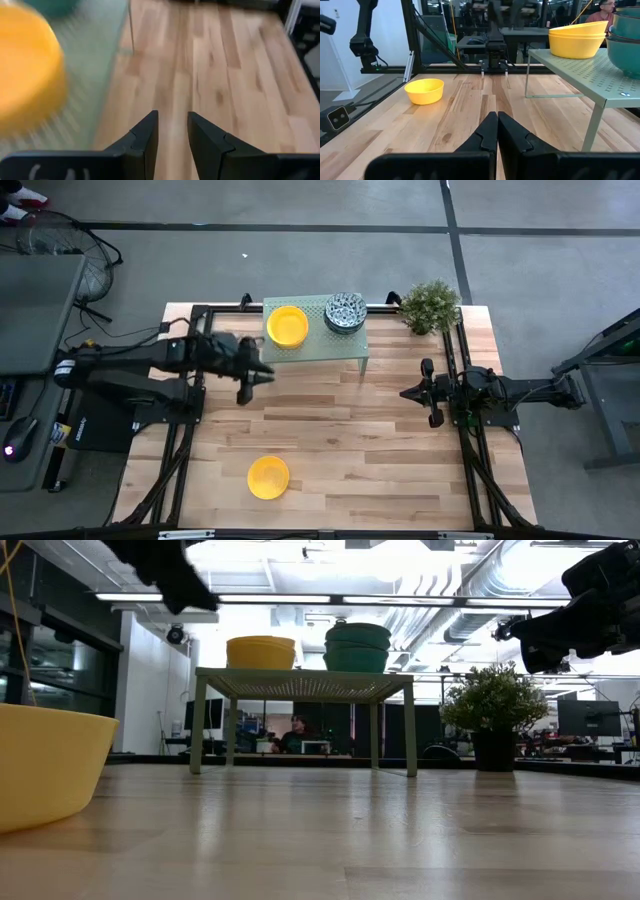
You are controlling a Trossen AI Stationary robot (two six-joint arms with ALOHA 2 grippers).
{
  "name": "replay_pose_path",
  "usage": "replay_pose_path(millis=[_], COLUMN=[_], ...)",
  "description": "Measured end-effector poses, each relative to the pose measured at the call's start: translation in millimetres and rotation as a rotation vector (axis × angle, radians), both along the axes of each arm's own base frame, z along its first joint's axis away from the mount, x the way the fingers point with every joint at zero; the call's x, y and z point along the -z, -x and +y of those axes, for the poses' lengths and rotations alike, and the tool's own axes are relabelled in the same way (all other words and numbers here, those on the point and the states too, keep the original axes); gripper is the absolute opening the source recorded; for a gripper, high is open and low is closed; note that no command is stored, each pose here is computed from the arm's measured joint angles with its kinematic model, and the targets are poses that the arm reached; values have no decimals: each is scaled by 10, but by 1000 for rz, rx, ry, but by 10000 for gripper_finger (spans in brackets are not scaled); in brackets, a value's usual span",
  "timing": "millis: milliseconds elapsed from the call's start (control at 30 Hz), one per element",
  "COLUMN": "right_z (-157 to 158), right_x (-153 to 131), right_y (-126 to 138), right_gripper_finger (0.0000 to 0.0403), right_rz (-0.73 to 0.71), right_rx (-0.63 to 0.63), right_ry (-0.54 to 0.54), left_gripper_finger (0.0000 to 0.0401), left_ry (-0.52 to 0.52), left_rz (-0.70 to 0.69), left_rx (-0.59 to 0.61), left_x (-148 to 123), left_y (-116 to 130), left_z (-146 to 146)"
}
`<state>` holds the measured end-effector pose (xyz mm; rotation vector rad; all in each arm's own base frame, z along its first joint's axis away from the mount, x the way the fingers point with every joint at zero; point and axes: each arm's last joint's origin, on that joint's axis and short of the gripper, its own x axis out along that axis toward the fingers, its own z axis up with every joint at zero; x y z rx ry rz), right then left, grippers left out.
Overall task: Pick & Place Mini bowls
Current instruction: Stack the yellow bowl on top of the other yellow bowl on the shelf
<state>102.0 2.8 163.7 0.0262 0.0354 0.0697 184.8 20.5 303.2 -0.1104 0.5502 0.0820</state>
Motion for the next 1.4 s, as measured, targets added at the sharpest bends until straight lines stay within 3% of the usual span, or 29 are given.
replay_pose_path(millis=[567,733,933,1167,1400], right_z=[0,0,0,0,0], right_x=[0,0,0,0,0], right_y=[0,0,0,0,0], right_gripper_finger=[0,0,0,0,0], right_rz=[0,0,0,0,0], right_rx=[1,0,0,0,1], right_ry=[0,0,0,0,0], left_gripper_finger=[101,101,101,101,101], left_ry=[239,323,401,417,343], left_rz=[313,405,500,575,642], left_rx=[25,24,-71,-154,-149], left_x=[294,430,509,562,704], left_y=[99,44,-136,-401,-618], left_z=[-825,-1093,-1389,-1619,-1760])
